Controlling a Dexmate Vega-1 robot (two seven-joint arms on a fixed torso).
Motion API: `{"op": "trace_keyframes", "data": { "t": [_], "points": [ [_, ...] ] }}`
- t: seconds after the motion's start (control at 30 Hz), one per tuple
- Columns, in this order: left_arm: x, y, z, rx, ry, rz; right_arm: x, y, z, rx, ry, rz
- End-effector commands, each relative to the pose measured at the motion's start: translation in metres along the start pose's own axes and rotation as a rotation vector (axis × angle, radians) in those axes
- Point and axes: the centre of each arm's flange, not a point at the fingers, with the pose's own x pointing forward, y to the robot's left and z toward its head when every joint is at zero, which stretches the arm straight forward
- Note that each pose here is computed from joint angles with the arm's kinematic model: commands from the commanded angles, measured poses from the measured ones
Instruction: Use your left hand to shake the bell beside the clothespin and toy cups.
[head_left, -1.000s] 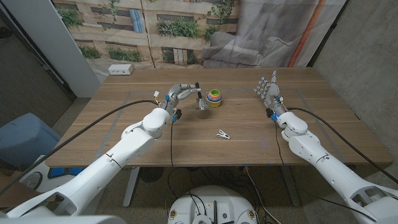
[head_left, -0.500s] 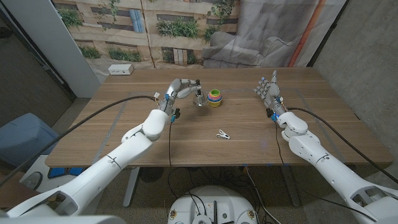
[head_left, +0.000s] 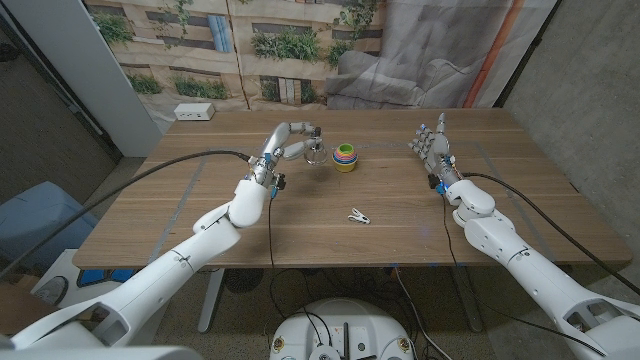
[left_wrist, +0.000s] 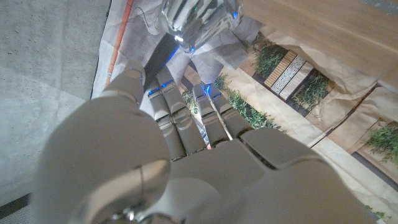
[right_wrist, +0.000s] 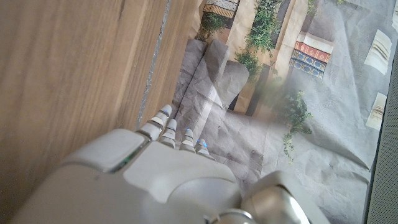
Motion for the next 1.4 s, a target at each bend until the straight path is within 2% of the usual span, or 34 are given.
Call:
{"op": "trace_keyframes", "data": {
  "t": [0.03, 0.13, 0.23, 0.37, 0.6, 0.97, 1.2, 1.4],
  "points": [
    [-0.006, -0.001, 0.003, 0.098, -0.084, 0.019, 0.000, 0.000, 0.000, 0.000, 0.000, 0.000],
    [-0.008, -0.001, 0.004, 0.131, -0.092, 0.019, 0.000, 0.000, 0.000, 0.000, 0.000, 0.000],
    [-0.009, 0.000, 0.002, 0.116, -0.062, 0.023, 0.000, 0.000, 0.000, 0.000, 0.000, 0.000],
    [-0.010, -0.002, -0.003, 0.072, -0.002, 0.021, 0.000, 0.000, 0.000, 0.000, 0.000, 0.000],
    [-0.010, -0.006, -0.012, -0.030, 0.150, 0.020, 0.000, 0.000, 0.000, 0.000, 0.000, 0.000],
    [-0.008, -0.009, -0.019, -0.174, 0.312, 0.020, 0.000, 0.000, 0.000, 0.000, 0.000, 0.000],
    [-0.012, -0.010, -0.027, -0.244, 0.413, 0.026, 0.000, 0.000, 0.000, 0.000, 0.000, 0.000],
    [-0.014, -0.014, -0.032, -0.287, 0.484, -0.004, 0.000, 0.000, 0.000, 0.000, 0.000, 0.000]
  ]
}}
